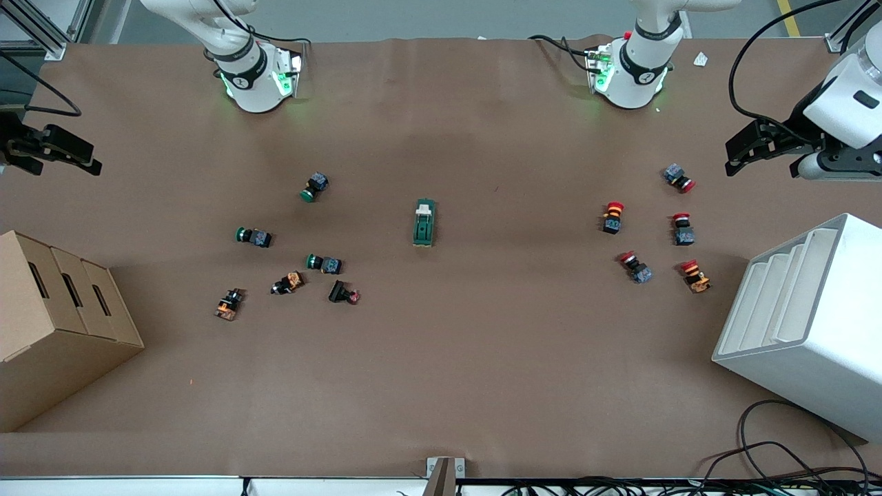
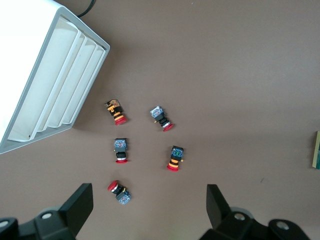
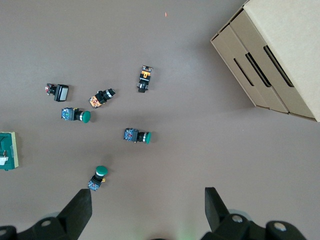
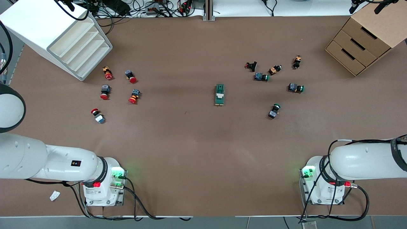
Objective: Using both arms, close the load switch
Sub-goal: 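Move the left gripper over the green load switch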
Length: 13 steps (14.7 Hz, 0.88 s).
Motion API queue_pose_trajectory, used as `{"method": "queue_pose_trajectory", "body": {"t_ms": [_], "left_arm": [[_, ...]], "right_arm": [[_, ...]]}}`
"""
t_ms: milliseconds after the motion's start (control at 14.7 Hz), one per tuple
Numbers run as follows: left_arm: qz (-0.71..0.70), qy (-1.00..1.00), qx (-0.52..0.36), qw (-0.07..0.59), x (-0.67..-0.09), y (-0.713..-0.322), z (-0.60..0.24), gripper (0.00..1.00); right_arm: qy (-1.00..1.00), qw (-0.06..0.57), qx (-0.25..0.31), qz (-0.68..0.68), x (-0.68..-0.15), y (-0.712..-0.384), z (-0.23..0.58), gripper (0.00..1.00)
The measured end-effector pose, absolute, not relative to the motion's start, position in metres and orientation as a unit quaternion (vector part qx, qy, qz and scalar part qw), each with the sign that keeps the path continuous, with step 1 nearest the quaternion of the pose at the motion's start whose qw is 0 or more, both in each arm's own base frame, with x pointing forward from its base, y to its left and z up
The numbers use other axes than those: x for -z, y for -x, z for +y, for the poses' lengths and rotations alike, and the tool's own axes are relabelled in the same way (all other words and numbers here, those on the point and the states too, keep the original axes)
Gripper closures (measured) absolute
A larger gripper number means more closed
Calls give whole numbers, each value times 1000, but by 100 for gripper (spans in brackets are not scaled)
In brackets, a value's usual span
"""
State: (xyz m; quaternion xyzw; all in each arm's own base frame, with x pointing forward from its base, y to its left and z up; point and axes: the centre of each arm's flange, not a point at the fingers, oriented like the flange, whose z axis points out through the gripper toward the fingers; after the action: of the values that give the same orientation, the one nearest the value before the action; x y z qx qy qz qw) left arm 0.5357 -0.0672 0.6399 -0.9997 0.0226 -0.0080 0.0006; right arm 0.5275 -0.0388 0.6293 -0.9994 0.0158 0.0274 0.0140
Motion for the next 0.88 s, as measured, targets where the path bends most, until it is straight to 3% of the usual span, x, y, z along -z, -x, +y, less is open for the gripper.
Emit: {"method": "queue_pose_trajectory", "body": {"t_ms": [408,884], "left_arm": [[54,998,19,-1,-654,-534,-101,0],[25,999,-19,-9,-595,-525,-259,0]], "right_arm": [[999,14,-27,15,-629,-528,-39,0],[999,14,-25,17,-631,-529,-39,0]]}}
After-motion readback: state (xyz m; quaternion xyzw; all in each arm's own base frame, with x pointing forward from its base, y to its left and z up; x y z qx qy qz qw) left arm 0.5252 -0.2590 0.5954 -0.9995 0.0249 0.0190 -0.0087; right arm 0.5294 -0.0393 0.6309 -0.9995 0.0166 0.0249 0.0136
